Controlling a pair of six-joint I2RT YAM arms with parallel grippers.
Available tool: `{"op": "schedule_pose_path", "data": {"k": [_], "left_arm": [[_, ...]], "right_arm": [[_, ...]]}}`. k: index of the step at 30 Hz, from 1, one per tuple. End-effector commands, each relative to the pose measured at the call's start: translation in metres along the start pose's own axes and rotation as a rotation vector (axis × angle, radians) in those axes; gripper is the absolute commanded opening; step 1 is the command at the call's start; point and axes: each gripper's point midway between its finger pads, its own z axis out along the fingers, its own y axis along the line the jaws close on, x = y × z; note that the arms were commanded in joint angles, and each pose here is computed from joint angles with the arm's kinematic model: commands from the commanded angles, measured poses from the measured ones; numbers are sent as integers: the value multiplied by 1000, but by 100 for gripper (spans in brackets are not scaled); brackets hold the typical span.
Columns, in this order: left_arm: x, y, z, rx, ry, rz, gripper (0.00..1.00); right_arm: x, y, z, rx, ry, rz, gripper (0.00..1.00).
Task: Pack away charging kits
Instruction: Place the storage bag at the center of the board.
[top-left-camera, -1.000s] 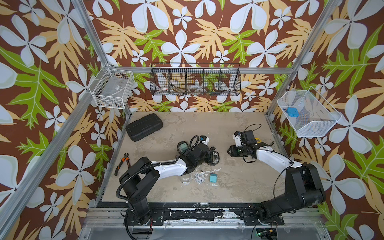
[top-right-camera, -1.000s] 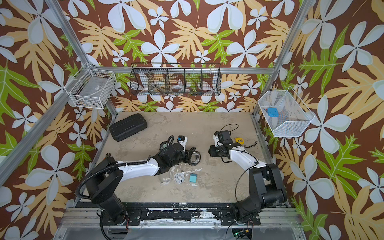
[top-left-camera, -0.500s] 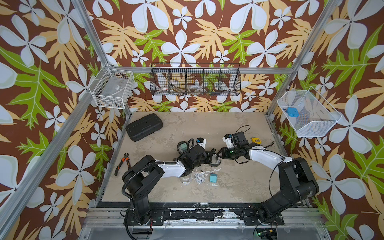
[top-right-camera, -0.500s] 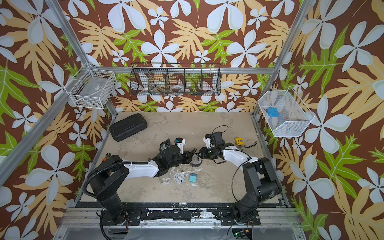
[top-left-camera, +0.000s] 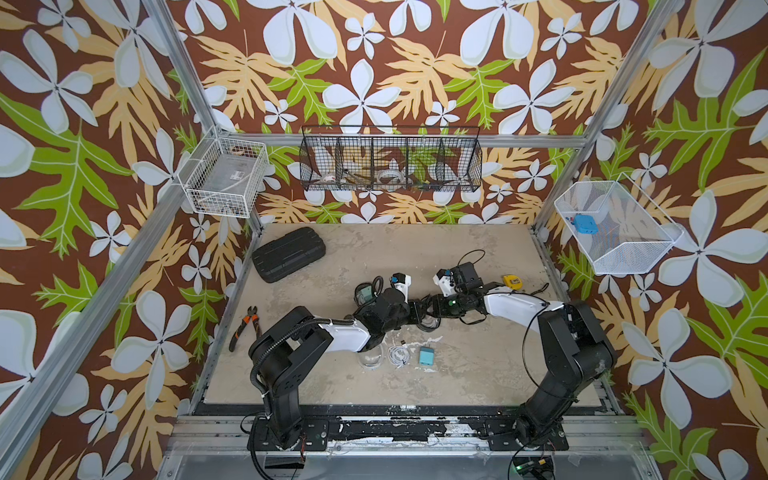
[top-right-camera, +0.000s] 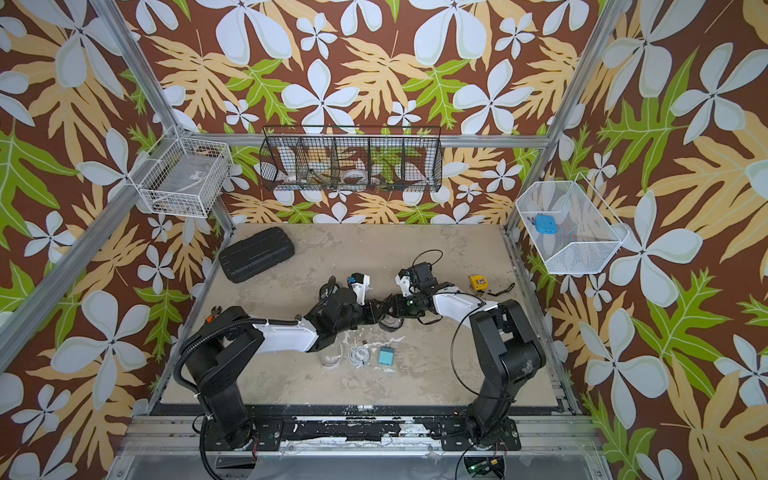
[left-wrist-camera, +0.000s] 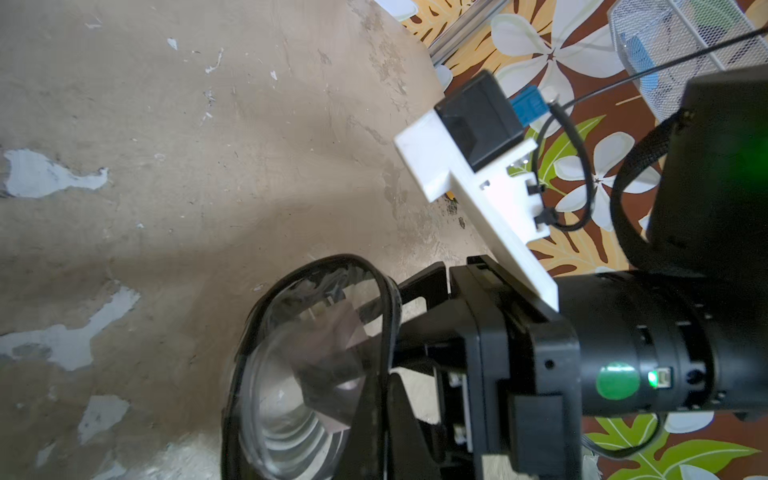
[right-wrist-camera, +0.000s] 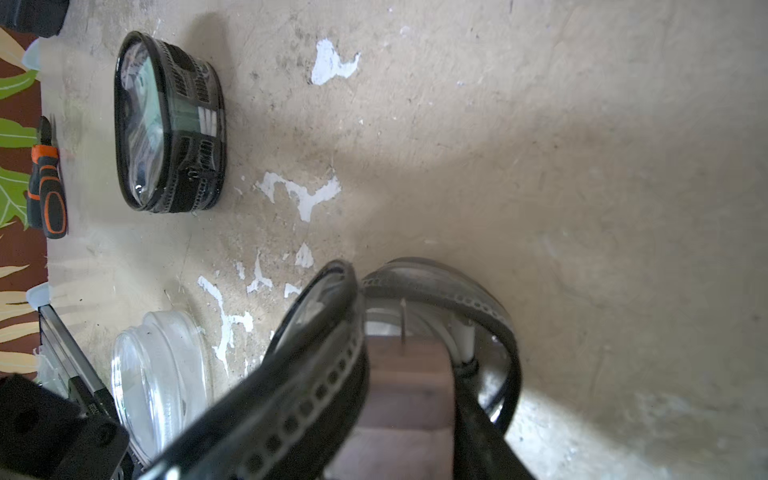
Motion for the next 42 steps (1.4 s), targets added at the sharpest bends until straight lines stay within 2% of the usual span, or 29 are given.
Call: {"op": "schedule_pose_path", "data": {"k": [1, 7, 15, 17, 19, 23, 27, 29, 33, 37, 38, 42], "left_arm": [[-4, -12, 0, 62, -11, -7, 0], [-4, -7, 1, 49, -9, -19, 0], [-4, -6, 1, 43, -8, -20, 0], [-4, -6, 0, 42, -7, -19, 0], [-4, -5, 0, 39, -7, -20, 0], [-3, -4, -1, 36, -6, -19, 0], [-1, -2, -2, 33, -2, -27, 0], [0, 1, -3, 22, -1, -32, 0], [3, 3, -5, 9, 8, -29, 0], [6, 6, -4, -10, 33, -30, 0], [8, 6, -4, -12, 41, -29, 3], [16, 14, -7, -43, 71, -21, 25]], "right_arm": [[-6, 10, -1, -40, -19, -14, 61], [-8, 24, -12, -93, -35, -21, 62], [6, 5, -11, -1, -7, -23, 50], [11, 2, -9, 9, 4, -18, 43], [15, -1, -7, 10, 8, -11, 40], [19, 0, -2, -13, 14, 3, 31], [18, 8, 7, -82, 18, 29, 29], [16, 14, 10, -130, 15, 44, 25], [12, 22, 8, -165, 9, 44, 26], [11, 18, -11, -93, -7, -12, 45], [10, 18, -19, -72, -21, -28, 47], [14, 11, -45, -3, -52, -69, 48]]}}
